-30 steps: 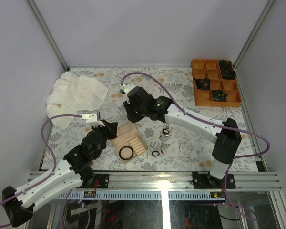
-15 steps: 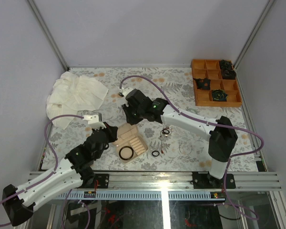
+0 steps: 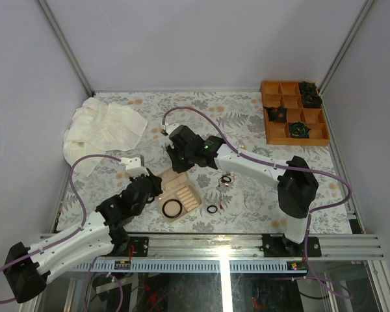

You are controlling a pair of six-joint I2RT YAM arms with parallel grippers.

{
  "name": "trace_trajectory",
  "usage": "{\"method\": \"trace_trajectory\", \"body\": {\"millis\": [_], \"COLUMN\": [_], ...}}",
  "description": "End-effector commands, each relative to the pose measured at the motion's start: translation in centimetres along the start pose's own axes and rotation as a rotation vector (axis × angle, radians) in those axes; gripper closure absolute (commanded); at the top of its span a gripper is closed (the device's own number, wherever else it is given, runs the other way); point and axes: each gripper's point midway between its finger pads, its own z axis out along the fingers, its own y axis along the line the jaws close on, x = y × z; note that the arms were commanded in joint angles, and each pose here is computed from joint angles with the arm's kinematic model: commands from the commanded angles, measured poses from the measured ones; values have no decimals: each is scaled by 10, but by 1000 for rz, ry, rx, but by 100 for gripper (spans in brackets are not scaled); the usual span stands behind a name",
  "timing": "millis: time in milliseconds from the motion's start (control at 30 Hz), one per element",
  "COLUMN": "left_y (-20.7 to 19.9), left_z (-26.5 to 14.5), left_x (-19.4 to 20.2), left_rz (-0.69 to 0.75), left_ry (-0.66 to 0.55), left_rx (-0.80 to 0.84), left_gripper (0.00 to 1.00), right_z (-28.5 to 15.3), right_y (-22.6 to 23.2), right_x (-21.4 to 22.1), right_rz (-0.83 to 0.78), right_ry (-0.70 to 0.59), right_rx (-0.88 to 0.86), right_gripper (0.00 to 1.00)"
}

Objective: Organize the mixed jewelry
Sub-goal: Place the jewelry in the jewelry box.

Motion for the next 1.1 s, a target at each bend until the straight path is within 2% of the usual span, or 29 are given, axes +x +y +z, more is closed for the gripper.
{"method": "trace_trajectory", "body": {"millis": [0, 1067], "left_y": [2, 17], "left_z": [1, -7], "left_x": [-1, -8], "left_rz": [-22, -67], "left_ry": [-2, -15], "left_rx": [-20, -107], "left_gripper": [100, 100], "right_z": [4, 17], "right_y": [4, 22], "right_x": [-18, -35], "right_rz": [15, 48], "right_ry": [-45, -61], "right_rx": [-21, -82], "right_gripper": [84, 84]}}
